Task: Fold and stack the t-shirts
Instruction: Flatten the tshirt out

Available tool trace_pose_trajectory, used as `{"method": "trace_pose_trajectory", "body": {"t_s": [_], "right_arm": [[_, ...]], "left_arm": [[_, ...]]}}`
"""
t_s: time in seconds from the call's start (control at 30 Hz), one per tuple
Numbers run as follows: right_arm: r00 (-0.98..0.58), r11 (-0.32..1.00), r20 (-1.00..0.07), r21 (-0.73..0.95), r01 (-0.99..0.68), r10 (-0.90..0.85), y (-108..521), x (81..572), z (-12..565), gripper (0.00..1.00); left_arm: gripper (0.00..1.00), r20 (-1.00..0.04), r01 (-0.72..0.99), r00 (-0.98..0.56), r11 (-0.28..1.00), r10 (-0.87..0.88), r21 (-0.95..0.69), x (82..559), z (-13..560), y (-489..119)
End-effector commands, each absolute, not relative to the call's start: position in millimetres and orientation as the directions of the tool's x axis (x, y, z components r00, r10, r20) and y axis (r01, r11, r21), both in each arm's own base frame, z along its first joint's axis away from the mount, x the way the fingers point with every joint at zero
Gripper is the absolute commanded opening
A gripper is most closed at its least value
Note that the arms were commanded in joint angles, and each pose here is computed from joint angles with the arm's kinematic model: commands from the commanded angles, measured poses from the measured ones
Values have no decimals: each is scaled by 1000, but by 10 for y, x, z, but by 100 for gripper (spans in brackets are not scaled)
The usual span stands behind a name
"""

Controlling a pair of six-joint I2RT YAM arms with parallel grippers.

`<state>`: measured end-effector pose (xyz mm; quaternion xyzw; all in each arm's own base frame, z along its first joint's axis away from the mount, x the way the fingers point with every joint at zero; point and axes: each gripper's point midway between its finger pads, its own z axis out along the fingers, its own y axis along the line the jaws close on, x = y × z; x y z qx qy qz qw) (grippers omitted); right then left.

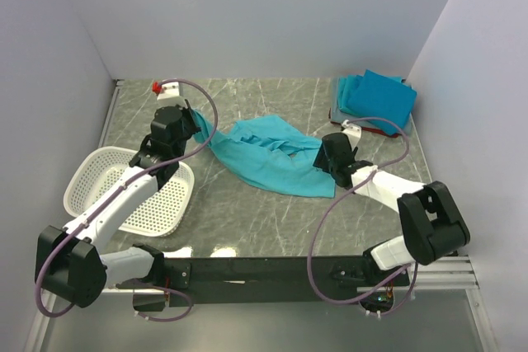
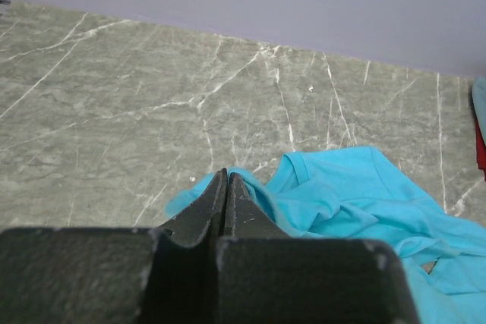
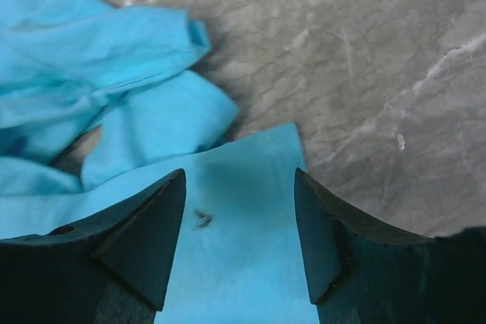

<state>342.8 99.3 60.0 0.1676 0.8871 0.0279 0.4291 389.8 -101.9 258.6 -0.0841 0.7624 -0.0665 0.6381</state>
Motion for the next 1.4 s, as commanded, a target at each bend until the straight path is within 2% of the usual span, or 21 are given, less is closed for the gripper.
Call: {"method": "trace_pose_trajectory", "body": {"t_s": [0.0, 0.43, 0.8, 1.13, 1.37], "right_arm": [[-550, 925, -746, 260, 278, 375, 979, 3591, 645, 65], [-581, 895, -687, 265, 359, 437, 753, 3718, 505, 52], [-642, 900, -637, 225, 374, 427, 763, 3698, 375, 49], [-672, 897, -604, 192, 399, 429, 753, 3686, 288, 34], [-678, 892, -592, 184, 413, 436, 733, 3640, 297, 35]], "left_arm": [[0, -960, -19, -110, 966, -258, -257, 3875, 2793, -1011], [0, -958, -17, -120, 965, -262, -262, 3889, 2749, -996], [0, -956, -17, -118, 963, -269, -269, 3886, 2749, -970], [0, -957, -22, -109, 963, -271, -270, 3857, 2777, -930], [0, -954, -12, -101, 960, -281, -281, 3831, 2806, -922]]}}
